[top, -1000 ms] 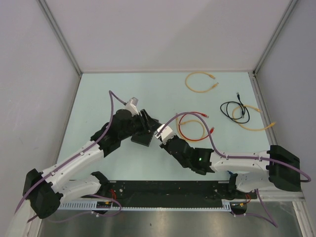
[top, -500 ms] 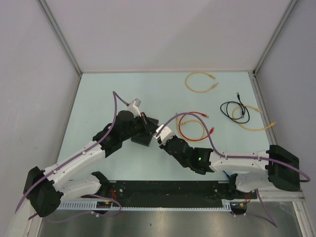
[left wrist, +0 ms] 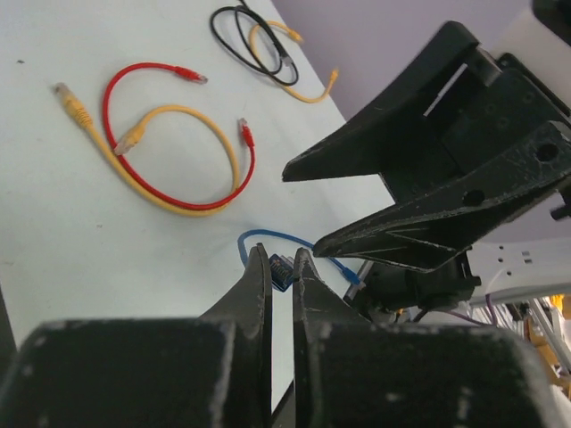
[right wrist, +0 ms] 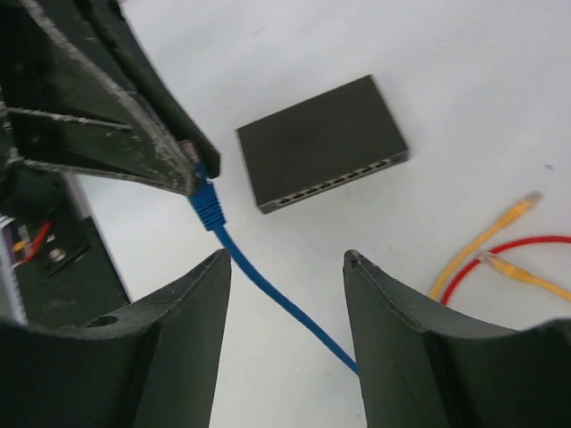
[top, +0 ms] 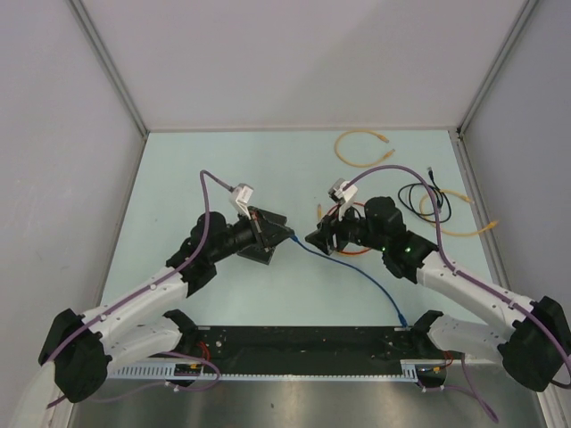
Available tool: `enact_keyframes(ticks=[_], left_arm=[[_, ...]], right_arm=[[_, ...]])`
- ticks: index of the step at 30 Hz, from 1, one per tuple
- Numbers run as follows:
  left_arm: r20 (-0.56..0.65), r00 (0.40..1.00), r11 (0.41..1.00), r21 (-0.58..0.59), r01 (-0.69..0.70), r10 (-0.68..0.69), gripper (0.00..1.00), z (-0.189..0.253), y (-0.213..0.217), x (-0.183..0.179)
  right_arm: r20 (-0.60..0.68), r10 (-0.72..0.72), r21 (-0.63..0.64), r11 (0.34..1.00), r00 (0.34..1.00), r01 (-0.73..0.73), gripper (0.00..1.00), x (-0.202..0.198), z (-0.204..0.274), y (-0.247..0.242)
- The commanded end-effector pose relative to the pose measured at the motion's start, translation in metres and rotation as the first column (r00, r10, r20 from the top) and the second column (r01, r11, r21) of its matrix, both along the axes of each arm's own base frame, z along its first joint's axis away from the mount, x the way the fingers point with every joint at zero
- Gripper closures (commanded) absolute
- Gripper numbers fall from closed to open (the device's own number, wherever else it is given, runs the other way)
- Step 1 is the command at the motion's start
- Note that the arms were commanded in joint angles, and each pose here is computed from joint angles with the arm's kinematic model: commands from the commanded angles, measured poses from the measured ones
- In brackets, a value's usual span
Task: Insert the plug into the switch port
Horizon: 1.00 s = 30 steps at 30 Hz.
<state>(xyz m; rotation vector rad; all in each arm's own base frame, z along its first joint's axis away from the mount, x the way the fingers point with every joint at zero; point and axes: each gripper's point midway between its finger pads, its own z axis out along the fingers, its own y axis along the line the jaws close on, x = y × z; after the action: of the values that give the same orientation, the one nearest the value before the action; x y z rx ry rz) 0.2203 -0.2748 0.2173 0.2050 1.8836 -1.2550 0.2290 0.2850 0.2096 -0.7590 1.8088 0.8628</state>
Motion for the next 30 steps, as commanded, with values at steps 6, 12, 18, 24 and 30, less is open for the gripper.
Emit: enact_keyframes(ticks=[6, 12, 18, 24, 30], left_arm=[[0.212, 0.971, 0.982, -0.132, 0.138, -0.109, 1.0, 0.052, -0.012, -0.014], [0.209, 0.971, 0.978, -0.142, 0.151, -0.119, 1.0, 0.051, -0.013, -0.016], [0.189, 0.975, 0.98, -0.138, 0.141, -0.114, 1.0, 0.046, -0.013, -0.015], [0.166, 0.979, 0.982, -0.13, 0.137, -0.115, 1.0, 0.042, -0.013, -0.014], [0.151, 0.981, 0.981, -0.131, 0.142, -0.122, 1.0, 0.039, -0.014, -0.015]], right_arm=[[0.035, 0.321, 0.18, 0.93, 0.947, -0.322, 0.42, -0.03, 0.04, 0.028], [0.05, 0.342, 0.215, 0.914, 0.939, -0.344, 0.45, -0.028, 0.045, 0.036], [0.077, 0.328, 0.228, 0.913, 0.941, -0.337, 0.51, -0.025, 0.053, 0.034], [0.081, 0.318, 0.231, 0.916, 0.945, -0.328, 0.59, -0.023, 0.055, 0.034], [0.093, 0.314, 0.232, 0.916, 0.945, -0.328, 0.77, -0.023, 0.057, 0.035]])
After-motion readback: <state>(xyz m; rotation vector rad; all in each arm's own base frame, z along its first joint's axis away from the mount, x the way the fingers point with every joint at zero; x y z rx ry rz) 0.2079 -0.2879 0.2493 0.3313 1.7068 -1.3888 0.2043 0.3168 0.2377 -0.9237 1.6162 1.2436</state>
